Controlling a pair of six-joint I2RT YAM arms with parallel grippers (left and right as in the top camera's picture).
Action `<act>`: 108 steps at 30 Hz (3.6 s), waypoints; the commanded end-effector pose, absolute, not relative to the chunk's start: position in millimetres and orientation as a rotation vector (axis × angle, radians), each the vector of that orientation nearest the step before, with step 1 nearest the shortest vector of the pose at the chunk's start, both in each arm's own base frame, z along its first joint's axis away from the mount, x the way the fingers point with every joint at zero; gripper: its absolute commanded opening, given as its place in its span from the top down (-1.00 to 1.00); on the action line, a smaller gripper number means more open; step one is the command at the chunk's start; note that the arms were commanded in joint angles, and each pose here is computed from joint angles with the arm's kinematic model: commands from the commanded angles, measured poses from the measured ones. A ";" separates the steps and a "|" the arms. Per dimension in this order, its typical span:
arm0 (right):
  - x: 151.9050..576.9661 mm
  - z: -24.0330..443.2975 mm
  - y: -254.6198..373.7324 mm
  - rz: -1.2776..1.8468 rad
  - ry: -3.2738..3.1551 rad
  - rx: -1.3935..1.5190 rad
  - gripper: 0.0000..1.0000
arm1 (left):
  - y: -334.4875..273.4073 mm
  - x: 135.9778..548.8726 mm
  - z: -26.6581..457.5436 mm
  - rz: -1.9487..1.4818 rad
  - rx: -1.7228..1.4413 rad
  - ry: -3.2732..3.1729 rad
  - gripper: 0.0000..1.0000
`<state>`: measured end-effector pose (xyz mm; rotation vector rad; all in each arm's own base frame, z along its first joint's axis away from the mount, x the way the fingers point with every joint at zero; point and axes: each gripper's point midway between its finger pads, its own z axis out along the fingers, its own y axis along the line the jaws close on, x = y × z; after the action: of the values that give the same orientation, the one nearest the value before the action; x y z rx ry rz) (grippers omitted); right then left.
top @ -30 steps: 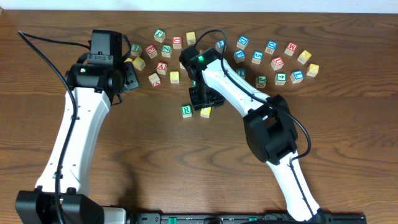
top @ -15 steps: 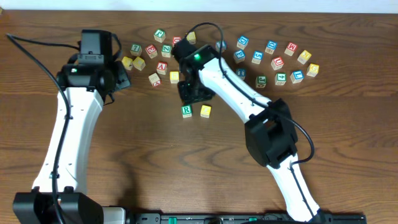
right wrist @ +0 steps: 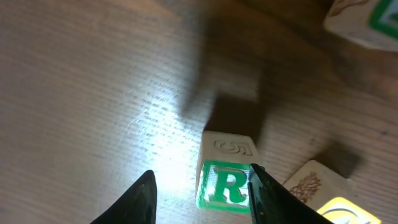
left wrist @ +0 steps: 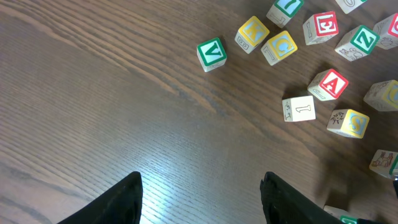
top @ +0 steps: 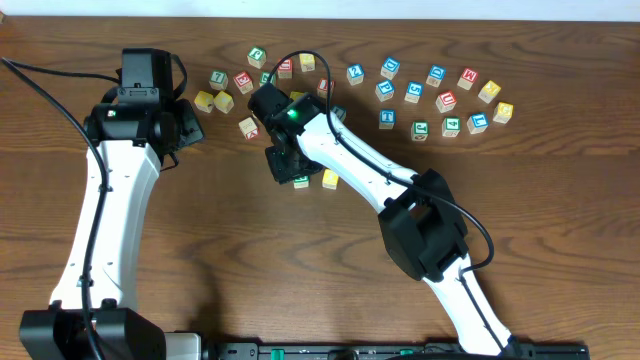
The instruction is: Spell out ROBOT
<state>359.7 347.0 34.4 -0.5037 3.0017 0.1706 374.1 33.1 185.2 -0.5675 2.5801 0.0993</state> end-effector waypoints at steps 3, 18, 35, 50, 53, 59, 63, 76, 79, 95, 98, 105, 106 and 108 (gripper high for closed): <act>364.4 37.5 340.3 0.113 2.975 -0.453 0.18 | 37.3 374.9 193.5 0.122 -0.559 2.562 -0.21; 367.0 57.4 345.6 0.141 2.919 -0.616 0.13 | 37.3 374.9 193.3 0.122 -0.559 2.563 -0.20; 366.1 58.6 340.4 0.157 2.935 -0.655 0.06 | 37.4 375.6 181.2 0.134 -0.562 2.601 -0.20; 371.4 67.5 335.6 0.158 2.893 -0.759 -0.01 | 37.4 375.6 181.2 0.134 -0.562 2.601 -0.20; 366.0 55.7 333.5 0.142 2.894 -0.867 0.01 | 37.4 375.7 181.3 0.134 -0.562 2.600 -0.21; 362.3 40.9 328.0 0.127 2.914 -0.878 0.05 | 37.4 375.5 181.2 0.134 -0.562 2.601 -0.21; 359.4 28.7 323.5 0.118 2.932 -0.875 0.08 | 37.4 375.5 181.2 0.134 -0.562 2.601 -0.20; 369.5 19.0 307.0 0.048 3.031 -0.304 0.47 | 37.3 374.9 180.9 0.134 -0.562 2.604 -0.20; 371.7 18.9 303.8 0.051 3.042 -0.189 0.41 | 37.3 374.9 180.9 0.134 -0.562 2.604 -0.20; 366.6 27.0 308.5 0.136 3.087 -0.026 0.23 | 37.3 374.9 180.9 0.134 -0.562 2.604 -0.20; 366.4 36.6 308.1 0.147 3.076 -0.052 0.20 | 37.3 374.9 180.9 0.134 -0.562 2.604 -0.20; 368.7 46.1 309.1 0.165 3.052 -0.107 0.15 | 37.3 374.9 180.9 0.134 -0.562 2.604 -0.21; 370.3 46.8 307.8 0.166 3.048 -0.132 0.16 | 37.3 374.9 180.9 0.134 -0.562 2.604 -0.20; 374.7 54.0 306.0 0.177 3.028 -0.182 0.19 | 37.3 374.9 180.9 0.134 -0.562 2.604 -0.20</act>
<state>363.7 306.5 26.6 -0.1078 3.0905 0.1220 371.9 33.1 178.4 -0.5702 2.6086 0.1080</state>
